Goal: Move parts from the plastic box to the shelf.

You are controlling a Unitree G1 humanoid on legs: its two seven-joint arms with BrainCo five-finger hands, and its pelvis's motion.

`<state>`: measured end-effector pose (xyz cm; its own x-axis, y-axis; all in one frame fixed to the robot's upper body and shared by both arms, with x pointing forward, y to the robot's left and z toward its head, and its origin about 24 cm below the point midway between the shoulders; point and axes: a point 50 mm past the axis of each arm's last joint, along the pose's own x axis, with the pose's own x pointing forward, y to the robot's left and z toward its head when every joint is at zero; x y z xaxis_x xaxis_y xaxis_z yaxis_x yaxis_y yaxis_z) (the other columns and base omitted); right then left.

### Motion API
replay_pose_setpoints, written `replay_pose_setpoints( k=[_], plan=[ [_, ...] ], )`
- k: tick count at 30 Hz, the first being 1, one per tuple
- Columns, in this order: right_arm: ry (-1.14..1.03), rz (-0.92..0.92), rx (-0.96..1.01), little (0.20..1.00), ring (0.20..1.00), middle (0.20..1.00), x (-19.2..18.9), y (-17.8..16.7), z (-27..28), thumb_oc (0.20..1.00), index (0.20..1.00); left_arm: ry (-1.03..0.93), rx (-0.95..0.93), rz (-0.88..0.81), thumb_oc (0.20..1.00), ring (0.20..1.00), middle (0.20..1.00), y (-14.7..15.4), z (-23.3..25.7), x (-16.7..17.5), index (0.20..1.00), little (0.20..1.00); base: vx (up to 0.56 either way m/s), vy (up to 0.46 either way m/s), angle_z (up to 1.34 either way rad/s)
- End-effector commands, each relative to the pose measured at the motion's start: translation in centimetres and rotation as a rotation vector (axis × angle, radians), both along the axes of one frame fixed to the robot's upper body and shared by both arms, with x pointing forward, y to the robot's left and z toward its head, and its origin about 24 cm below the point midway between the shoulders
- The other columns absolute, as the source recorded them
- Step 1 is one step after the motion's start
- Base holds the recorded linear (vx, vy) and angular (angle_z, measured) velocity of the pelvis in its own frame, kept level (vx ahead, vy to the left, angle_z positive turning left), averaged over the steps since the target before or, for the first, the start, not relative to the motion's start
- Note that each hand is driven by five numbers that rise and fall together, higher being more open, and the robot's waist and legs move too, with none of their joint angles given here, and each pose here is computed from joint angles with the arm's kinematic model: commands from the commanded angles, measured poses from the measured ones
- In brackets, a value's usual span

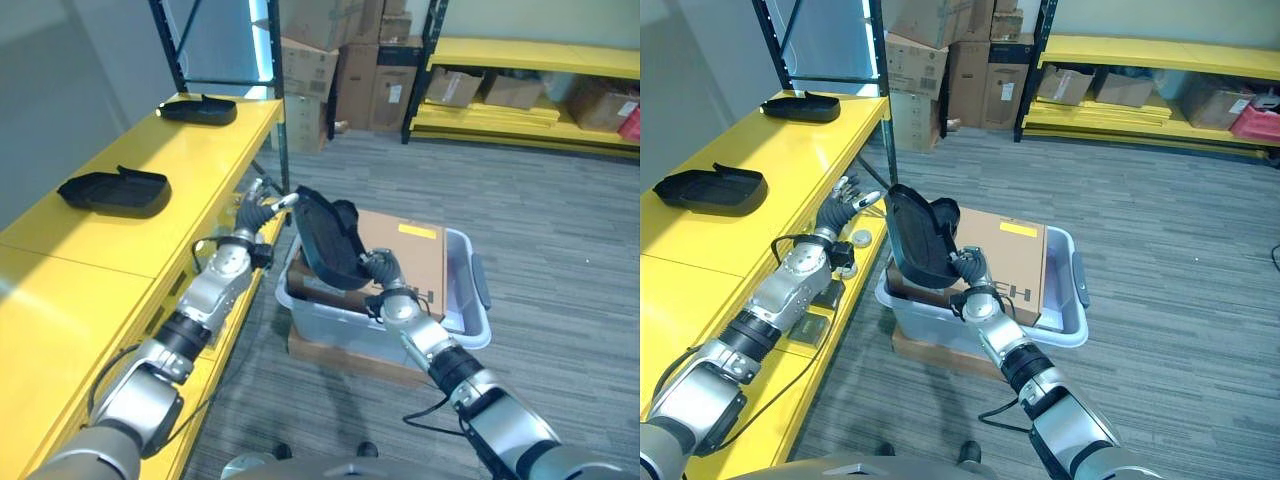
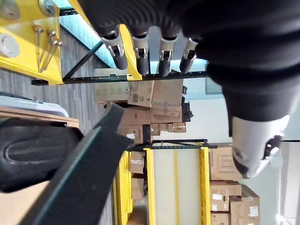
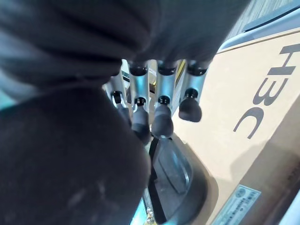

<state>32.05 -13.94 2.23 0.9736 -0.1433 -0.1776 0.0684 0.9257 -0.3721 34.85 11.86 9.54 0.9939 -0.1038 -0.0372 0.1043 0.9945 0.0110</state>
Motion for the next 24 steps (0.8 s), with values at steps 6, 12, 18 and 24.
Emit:
replay_pose_setpoints(
  k=[6, 12, 18, 24],
  plan=[
    [-0.269, -0.019, 0.063, 0.200, 0.200, 0.200, 3.1, 0.3, 5.9, 0.200, 0.200, 0.057, 0.021, -0.194, 1.000, 1.000, 1.000, -3.4, -0.2, 0.6, 1.000, 1.000, 0.00, 0.000, 0.00],
    [-0.265, 0.025, 0.043, 0.200, 0.200, 0.200, 3.4, 1.2, 6.3, 0.200, 0.200, 0.144, -0.057, -0.307, 1.000, 1.000, 1.000, -6.2, -1.1, -0.3, 1.000, 1.000, 0.00, 0.000, 0.00],
    [-0.241, 0.061, 0.036, 0.200, 0.200, 0.200, 3.7, 2.0, 6.1, 0.200, 0.200, 0.140, -0.069, -0.365, 1.000, 1.000, 1.000, -7.6, -1.0, -0.6, 1.000, 1.000, 0.00, 0.000, 0.00],
    [-0.232, 0.078, 0.029, 0.200, 0.200, 0.200, 3.6, 2.5, 6.0, 0.200, 0.200, 0.124, -0.097, -0.395, 1.000, 1.000, 1.000, -8.2, -0.5, -0.8, 1.000, 1.000, 0.00, 0.000, 0.00]
  ],
)
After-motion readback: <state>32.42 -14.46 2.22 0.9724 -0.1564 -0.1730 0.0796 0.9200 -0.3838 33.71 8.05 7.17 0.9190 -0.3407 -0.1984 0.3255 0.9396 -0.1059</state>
